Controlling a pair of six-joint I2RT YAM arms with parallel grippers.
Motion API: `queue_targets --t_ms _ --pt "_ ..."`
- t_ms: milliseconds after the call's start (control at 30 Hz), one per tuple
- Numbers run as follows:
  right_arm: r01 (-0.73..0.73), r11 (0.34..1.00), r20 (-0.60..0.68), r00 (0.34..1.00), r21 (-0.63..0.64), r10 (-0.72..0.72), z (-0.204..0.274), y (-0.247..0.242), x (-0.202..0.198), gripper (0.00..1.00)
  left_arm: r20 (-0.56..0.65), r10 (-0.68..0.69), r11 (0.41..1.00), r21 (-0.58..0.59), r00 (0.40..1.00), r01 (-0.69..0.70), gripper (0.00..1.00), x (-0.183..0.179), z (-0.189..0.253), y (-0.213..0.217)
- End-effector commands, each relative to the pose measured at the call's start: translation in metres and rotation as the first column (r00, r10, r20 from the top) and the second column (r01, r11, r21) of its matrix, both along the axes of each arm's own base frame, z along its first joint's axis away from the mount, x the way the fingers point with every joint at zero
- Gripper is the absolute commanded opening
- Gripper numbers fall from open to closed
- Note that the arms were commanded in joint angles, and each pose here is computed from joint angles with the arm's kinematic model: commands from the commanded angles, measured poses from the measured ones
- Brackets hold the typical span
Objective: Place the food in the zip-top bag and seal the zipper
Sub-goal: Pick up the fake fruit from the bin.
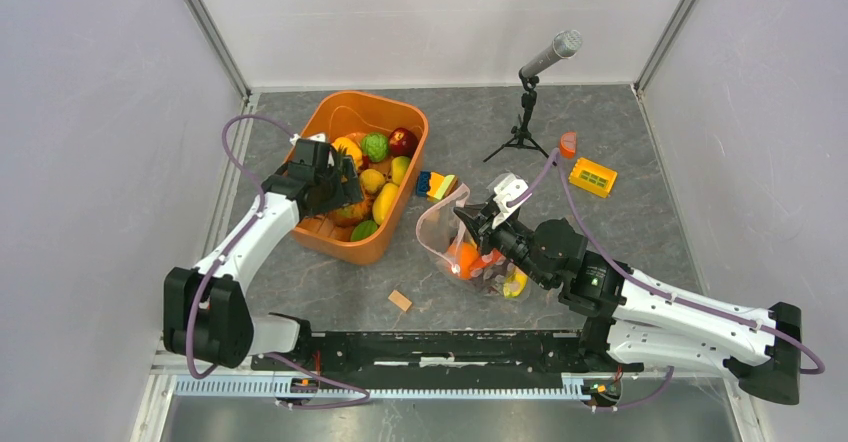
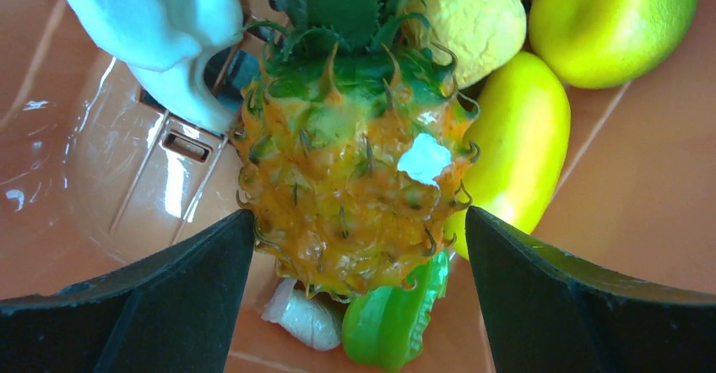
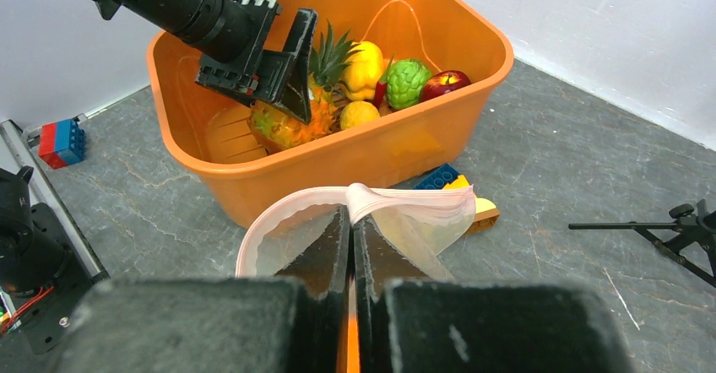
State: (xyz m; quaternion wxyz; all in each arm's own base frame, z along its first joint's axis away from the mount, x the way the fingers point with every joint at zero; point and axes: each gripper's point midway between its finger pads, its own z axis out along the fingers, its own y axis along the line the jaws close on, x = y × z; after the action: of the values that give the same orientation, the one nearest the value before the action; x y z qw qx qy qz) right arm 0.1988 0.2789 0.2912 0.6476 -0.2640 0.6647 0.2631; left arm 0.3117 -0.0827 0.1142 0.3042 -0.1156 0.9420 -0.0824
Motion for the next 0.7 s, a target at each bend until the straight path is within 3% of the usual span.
queue_targets --t_ms 0,133,267,433,667 --pt "0.001 0.998 0.033 0.999 0.064 -0.003 0.024 0.000 0.001 0.03 0.062 0.091 0.996 -0.014 0.994 -0.090 0.97 0.015 0.001 0.004" --pt "0.002 0.998 0.035 0.999 0.064 -0.004 0.024 0.000 0.001 0.03 0.027 0.108 0.994 -0.009 0.994 -0.107 0.90 0.008 -0.013 0.006" --pt "0.000 0.998 0.035 0.999 0.062 -0.002 0.025 0.001 0.002 0.03 0.029 0.087 0.996 -0.035 0.996 -0.086 0.69 -0.001 -0.009 0.002" --pt "0.006 0.998 0.034 0.999 0.065 -0.008 0.024 0.000 0.002 0.03 0.173 0.043 0.998 -0.053 0.984 -0.034 0.56 -0.006 0.048 0.003" --pt "-0.009 0.997 0.026 1.000 0.077 0.007 0.023 0.003 0.001 0.03 0.335 -0.027 0.996 -0.074 0.942 0.055 0.53 -0.023 0.124 0.000"
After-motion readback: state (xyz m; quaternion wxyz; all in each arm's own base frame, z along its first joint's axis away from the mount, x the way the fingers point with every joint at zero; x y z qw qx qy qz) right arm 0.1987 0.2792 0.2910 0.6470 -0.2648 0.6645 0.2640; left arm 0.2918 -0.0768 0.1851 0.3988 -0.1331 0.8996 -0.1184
